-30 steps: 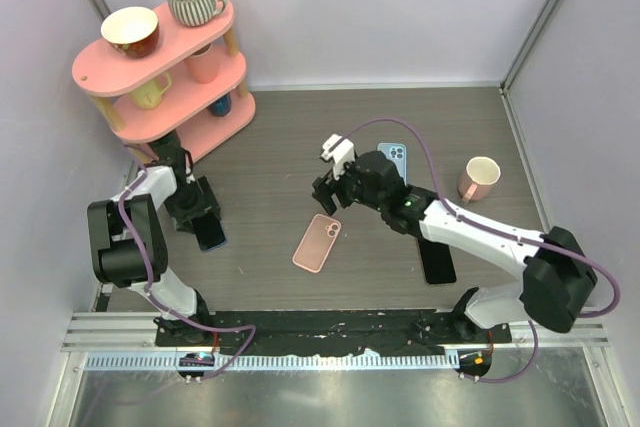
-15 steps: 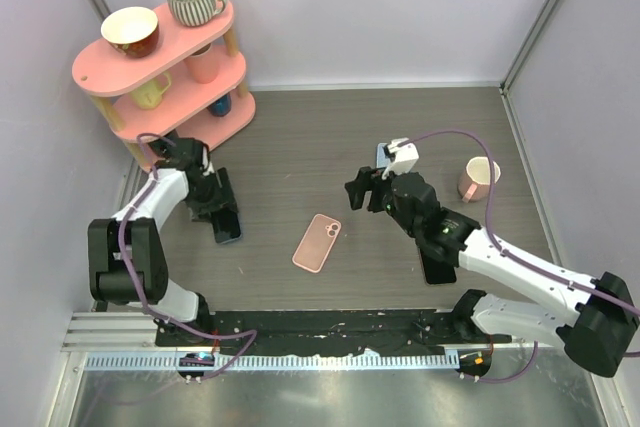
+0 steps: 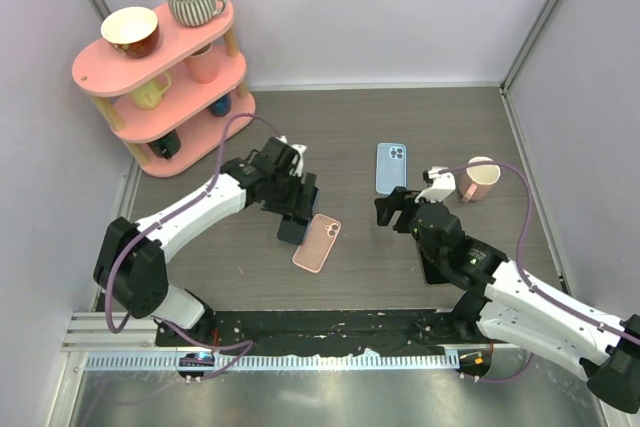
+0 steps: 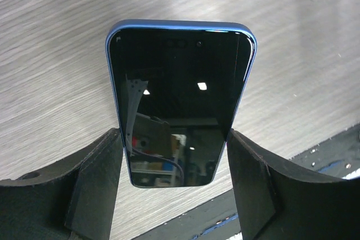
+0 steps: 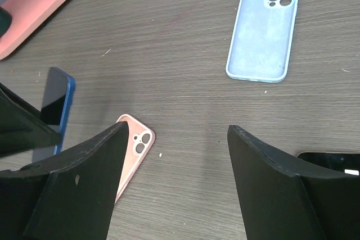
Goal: Put the phone into the phone case
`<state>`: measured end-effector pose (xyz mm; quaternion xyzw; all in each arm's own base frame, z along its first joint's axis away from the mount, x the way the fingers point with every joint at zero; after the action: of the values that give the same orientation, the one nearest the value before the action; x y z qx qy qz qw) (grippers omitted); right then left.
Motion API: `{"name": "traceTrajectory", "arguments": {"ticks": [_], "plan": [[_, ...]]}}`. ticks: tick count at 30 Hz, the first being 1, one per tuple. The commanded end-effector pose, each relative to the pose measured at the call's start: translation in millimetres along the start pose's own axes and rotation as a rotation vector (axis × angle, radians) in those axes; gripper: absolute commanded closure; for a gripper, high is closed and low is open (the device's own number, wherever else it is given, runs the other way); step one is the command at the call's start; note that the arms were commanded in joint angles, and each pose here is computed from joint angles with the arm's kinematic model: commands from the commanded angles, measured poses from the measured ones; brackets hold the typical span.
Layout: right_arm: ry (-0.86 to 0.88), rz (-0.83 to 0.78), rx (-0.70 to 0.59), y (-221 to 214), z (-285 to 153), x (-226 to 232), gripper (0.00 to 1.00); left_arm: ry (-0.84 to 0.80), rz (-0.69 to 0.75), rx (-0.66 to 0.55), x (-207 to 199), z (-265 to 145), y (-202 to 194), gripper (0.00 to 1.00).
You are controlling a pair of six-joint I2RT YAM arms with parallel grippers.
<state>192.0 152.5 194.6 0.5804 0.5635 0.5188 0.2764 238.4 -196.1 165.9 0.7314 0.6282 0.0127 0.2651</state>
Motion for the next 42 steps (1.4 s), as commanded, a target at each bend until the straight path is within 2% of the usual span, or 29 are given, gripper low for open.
{"name": "traceTrajectory", "arguments": {"ticks": [1, 7, 16, 19, 25, 35, 41, 42], "plan": [[-0.025, 0.058, -0.079, 11, -7, -6, 0.23, -0.053, 0.138, -0.032, -38, 10, 7, 0.83], [-0.046, 0.031, -0.128, 22, -14, -12, 0.24, -0.061, 0.192, -0.001, -58, 27, -3, 0.86], [-0.052, 0.030, -0.110, 19, -15, -14, 0.23, -0.105, 0.151, -0.001, -71, 45, -20, 0.83], [-0.056, 0.035, -0.114, 18, -16, -15, 0.23, -0.076, 0.153, 0.013, -66, 51, -26, 0.83], [-0.054, 0.036, -0.121, 19, -17, -16, 0.23, -0.116, 0.157, 0.020, -68, 55, -37, 0.83], [-0.033, 0.057, -0.106, 17, -15, -11, 0.24, -0.037, 0.163, 0.039, -52, 72, -49, 0.83], [-0.031, 0.060, -0.097, 14, -14, -11, 0.24, 0.017, 0.156, 0.013, -44, 71, -48, 0.79], [-0.031, 0.063, -0.097, 14, -14, -11, 0.24, 0.020, 0.164, 0.007, -44, 70, -47, 0.76]]}}
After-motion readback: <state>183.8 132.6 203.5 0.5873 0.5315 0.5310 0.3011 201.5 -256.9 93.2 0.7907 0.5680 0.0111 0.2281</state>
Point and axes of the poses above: each gripper's point midway between its finger pads, its own z axis out along the fingers, its own x axis along the line the jaws close on, y = z × x, the point moved 6 cm from there along -z, back along the fingers, and after that the axes turned 5 degrees about -z, right-handed, at the moved point
